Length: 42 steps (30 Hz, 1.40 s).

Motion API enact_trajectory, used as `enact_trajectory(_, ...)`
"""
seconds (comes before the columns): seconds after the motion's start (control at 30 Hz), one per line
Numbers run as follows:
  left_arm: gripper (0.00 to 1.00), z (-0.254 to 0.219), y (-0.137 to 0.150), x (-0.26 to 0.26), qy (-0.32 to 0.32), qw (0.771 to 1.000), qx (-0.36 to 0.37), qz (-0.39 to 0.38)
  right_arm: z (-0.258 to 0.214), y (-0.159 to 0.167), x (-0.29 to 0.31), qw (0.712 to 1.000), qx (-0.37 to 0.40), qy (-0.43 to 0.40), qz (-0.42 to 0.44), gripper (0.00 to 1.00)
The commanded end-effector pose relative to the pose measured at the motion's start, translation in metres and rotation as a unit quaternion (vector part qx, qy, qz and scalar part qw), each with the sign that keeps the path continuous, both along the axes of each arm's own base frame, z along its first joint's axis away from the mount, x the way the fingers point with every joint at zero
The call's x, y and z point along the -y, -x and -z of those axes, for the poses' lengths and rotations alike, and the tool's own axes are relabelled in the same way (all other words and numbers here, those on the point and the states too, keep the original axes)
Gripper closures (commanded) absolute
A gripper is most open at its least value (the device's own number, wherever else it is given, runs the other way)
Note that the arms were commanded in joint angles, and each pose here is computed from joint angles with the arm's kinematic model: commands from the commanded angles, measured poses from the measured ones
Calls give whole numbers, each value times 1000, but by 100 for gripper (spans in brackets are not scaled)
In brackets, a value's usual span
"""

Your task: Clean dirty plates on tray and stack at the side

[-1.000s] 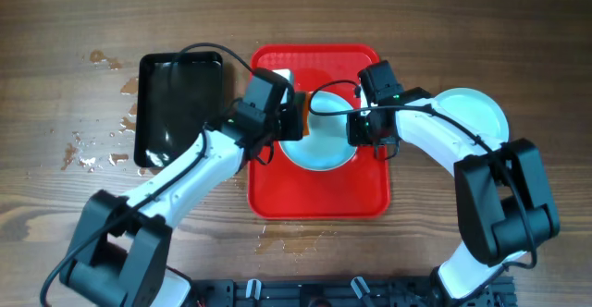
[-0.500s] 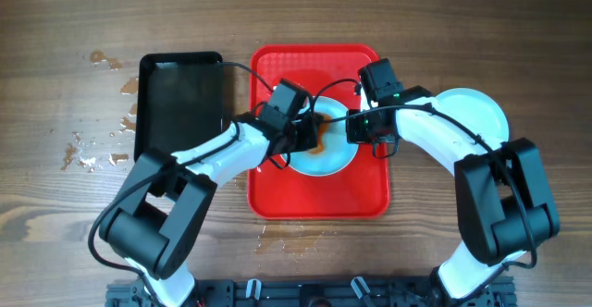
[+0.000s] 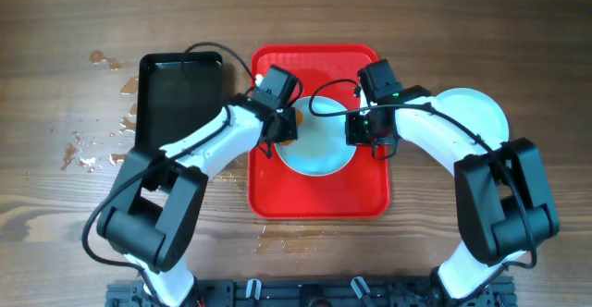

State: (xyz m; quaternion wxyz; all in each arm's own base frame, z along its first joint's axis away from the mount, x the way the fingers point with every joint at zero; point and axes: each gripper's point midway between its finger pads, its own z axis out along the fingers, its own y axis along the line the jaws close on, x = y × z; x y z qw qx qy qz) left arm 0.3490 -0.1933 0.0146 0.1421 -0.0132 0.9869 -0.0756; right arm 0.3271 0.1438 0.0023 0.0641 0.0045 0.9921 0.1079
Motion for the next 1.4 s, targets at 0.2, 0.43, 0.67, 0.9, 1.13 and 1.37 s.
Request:
enact_trajectory(0.2,96,-75,-44,-20,-64,995,62,-31,25,23,17,998,-50,43,5,96)
enact_trajectory(0.43,96,-93,-28,9,39,999,30,-1,8,14,19,999,-18,48,-15,96)
enact_trajectory(0.67,96,-89,-36,-79,-103,990,47,-88,8,16,19,998,-23,50,-16,96)
enact_trajectory(0.9,96,-28,-16,-180,-133,979,-5,-151,8,16,19,998,-22,48,-16,96)
enact_trajectory(1.13,96,9,-5,-180,-111,985,9,-129,8,16,19,999,-23,47,-14,96)
enact_trajectory(1.37,96,-102,-24,-170,-70,985,92,-130,8,16,19,999,-23,48,-14,96)
